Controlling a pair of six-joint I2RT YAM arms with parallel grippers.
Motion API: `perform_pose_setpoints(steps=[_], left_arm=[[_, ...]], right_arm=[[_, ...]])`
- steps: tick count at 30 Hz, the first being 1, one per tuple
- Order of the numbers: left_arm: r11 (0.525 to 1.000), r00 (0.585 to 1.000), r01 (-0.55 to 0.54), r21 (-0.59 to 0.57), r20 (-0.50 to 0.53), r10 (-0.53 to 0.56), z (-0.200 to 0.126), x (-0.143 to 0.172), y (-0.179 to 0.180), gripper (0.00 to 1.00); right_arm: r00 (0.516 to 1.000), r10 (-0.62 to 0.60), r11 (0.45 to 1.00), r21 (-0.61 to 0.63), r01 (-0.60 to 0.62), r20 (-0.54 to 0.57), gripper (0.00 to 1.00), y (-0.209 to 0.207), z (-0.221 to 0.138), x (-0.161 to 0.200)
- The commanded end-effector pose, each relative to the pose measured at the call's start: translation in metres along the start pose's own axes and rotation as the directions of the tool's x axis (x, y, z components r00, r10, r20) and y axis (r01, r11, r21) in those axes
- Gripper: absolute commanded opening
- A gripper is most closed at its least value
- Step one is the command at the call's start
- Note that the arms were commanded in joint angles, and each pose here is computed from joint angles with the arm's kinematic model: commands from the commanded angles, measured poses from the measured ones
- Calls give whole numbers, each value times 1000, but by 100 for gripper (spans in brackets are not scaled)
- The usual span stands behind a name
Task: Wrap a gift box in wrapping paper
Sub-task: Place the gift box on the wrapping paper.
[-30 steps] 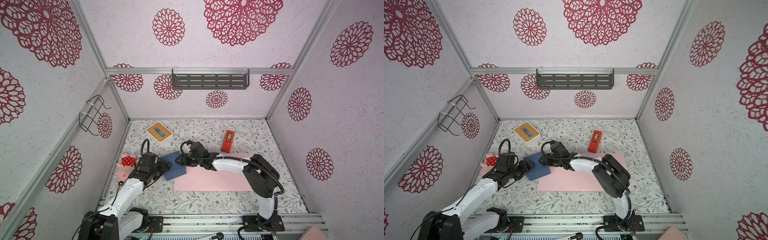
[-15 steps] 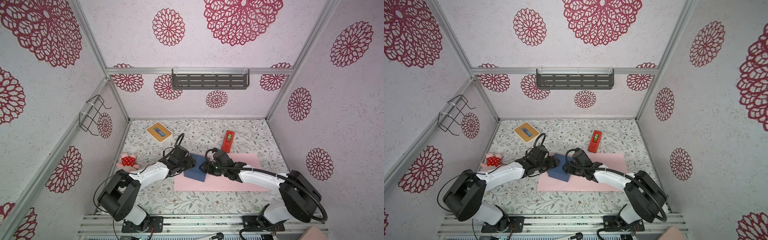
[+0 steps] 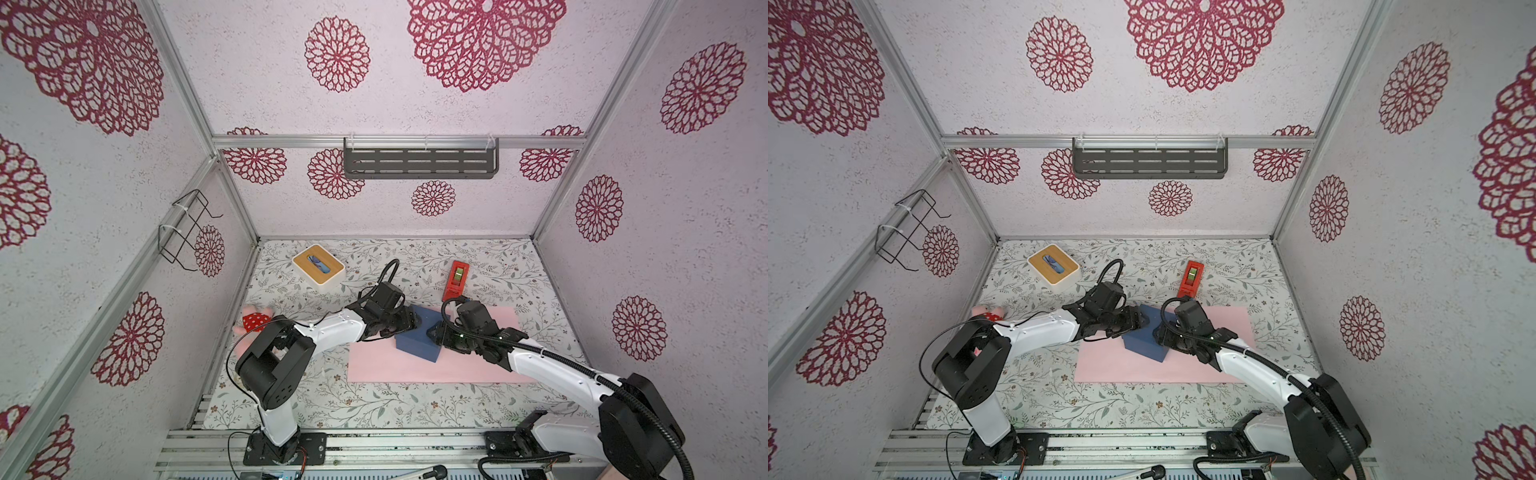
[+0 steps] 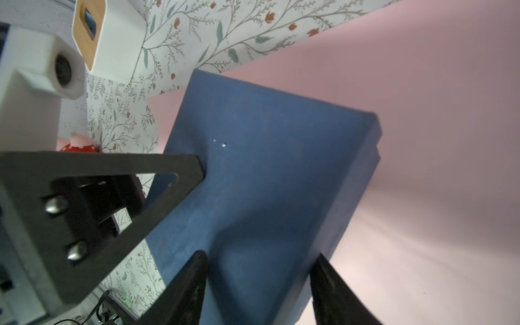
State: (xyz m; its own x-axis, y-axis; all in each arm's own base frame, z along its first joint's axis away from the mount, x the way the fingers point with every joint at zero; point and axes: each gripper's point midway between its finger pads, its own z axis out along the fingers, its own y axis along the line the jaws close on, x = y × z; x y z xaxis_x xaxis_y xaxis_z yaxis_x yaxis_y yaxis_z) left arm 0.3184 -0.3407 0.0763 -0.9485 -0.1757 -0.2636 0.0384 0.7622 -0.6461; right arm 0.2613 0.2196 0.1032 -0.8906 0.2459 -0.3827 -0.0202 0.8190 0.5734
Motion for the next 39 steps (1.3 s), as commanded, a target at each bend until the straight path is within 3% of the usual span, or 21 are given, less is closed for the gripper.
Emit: perform_pose_setpoints(steps=[1, 10, 15, 22, 29, 33, 39], left_arm=[[983, 992, -46, 176, -106, 65, 3, 25, -52, 72], [984, 978, -59, 170, -188, 91, 2, 39, -51, 72], [987, 972, -88, 133, -203, 114, -7, 37, -44, 76], [995, 997, -62, 77, -41, 66, -49, -11, -3, 81], [990, 985, -21, -139, 167, 44, -95, -75, 103, 78], [973, 986, -68, -220, 132, 98, -93, -90, 142, 77], [951, 973, -206, -232, 55, 224, -72, -96, 157, 77]], right_arm=[[997, -72, 992, -101, 73, 16, 60, 23, -8, -11], [998, -61, 998, -5, 61, -3, 66, -15, -2, -16], [998, -66, 996, 64, 66, -3, 78, -34, -8, -22], [995, -77, 987, 148, 67, 63, 91, -61, -41, -48], [992, -22, 990, 142, 4, 125, 91, -84, -41, -74], [997, 0, 984, 178, -15, 81, 90, -103, -28, -72], [995, 68, 979, 189, -80, 70, 88, -132, -21, -65]])
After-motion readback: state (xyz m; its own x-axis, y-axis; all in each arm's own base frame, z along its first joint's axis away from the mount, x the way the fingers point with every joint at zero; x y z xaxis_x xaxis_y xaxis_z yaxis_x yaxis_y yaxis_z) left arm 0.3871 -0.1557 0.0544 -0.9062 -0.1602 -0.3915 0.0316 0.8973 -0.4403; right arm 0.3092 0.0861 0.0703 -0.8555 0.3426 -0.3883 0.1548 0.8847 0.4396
